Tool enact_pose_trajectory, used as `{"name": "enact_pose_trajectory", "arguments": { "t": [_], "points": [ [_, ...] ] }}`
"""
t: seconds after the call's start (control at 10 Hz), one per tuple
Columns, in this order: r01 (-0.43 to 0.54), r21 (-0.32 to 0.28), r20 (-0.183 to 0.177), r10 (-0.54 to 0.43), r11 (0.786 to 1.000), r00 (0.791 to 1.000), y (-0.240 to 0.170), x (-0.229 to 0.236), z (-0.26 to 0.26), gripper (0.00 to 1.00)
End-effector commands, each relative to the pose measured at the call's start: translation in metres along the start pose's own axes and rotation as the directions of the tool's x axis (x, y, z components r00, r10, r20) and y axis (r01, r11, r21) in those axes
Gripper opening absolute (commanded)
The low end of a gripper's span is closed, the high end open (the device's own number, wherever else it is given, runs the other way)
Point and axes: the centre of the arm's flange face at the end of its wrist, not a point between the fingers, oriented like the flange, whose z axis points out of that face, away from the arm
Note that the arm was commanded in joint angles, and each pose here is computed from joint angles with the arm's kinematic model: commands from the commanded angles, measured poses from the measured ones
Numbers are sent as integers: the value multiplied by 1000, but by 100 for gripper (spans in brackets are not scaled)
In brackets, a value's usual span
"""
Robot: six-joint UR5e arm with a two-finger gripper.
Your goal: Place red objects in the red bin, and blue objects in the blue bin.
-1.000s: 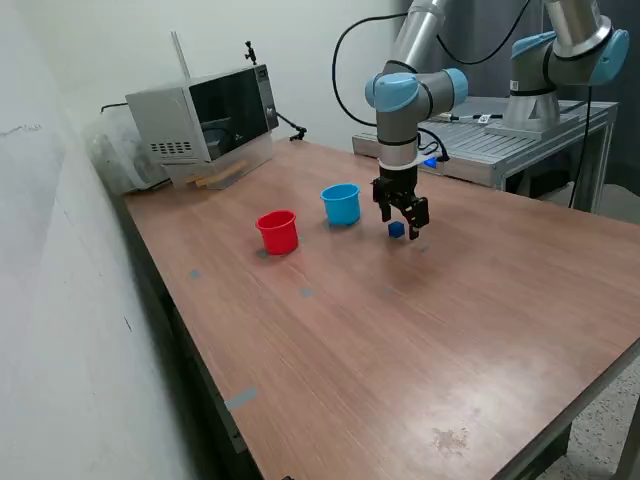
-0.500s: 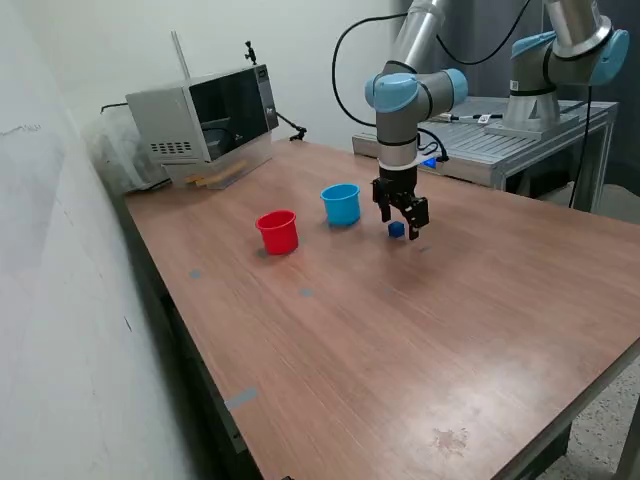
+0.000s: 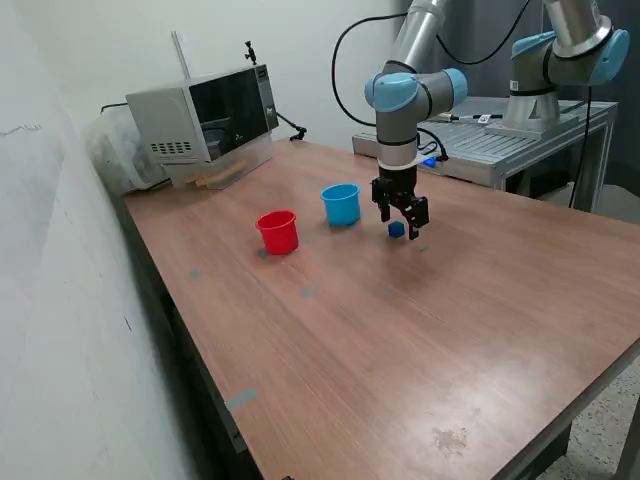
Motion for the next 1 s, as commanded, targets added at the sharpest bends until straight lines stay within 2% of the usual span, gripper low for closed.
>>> {"name": "enact_pose_trajectory", "arguments": {
  "t": [0.0,0.4,0.5,0.9],
  "points": [
    [-1,-1,-1,1,1000,1000,1,-3,0,100],
    [4,4,-1,-4,1000,1000,0,-7,2,100],
    [4,7,-1,-4,1000,1000,-1,-6,3,0],
    [10,7,-1,-10,1000,1000,-3,-4,3,0]
  ]
}}
